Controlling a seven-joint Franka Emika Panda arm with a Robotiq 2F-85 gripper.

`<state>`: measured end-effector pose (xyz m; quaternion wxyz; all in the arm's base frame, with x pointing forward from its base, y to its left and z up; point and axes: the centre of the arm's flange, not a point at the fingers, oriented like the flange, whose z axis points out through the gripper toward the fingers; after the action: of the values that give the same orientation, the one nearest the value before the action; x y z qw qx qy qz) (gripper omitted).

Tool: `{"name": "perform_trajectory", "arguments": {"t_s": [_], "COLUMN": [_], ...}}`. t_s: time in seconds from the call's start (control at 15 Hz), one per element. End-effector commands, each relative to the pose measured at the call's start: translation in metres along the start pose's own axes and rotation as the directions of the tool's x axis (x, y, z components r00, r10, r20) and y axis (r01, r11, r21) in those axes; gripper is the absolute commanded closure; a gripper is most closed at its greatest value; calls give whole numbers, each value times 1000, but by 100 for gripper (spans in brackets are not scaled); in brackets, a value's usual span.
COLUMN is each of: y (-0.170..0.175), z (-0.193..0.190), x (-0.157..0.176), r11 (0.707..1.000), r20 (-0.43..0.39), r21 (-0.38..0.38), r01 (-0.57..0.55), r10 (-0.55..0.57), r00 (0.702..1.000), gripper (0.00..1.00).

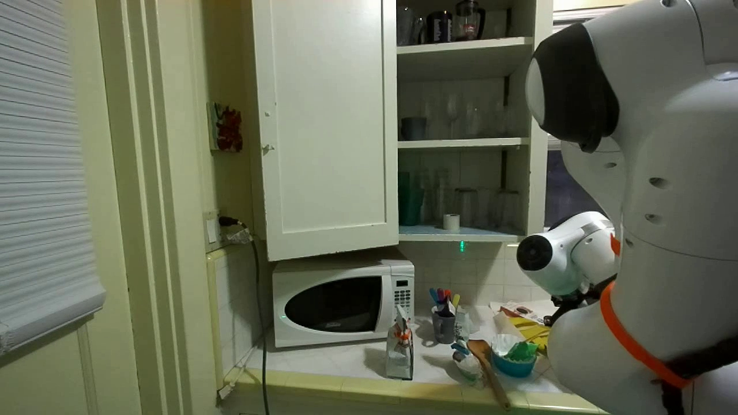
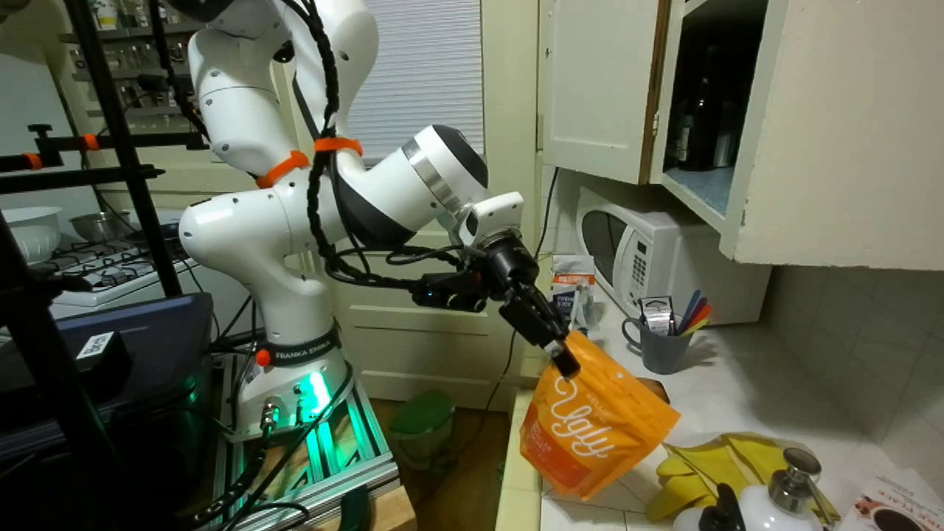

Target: Put the orange packet on the counter.

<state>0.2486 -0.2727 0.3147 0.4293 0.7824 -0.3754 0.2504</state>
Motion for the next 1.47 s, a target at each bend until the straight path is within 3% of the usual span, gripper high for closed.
{"name": "perform_trajectory", "arguments": {"t_s": [0.0, 0.87, 0.93, 1.07, 1.4], "y": [-27, -80, -80, -80, -73], "z": [2, 11, 12, 14, 8], "x": [-24, -46, -47, -50, -49], "r11": [996, 984, 984, 983, 985], "r20": [-40, -212, -214, -215, -195], "r21": [-16, -65, -74, -89, -88], "r01": [-85, -166, -163, -161, -150], "r10": [84, 149, 144, 139, 130], "r00": [996, 966, 966, 967, 972], "gripper": [99, 99, 72, 67, 27]}}
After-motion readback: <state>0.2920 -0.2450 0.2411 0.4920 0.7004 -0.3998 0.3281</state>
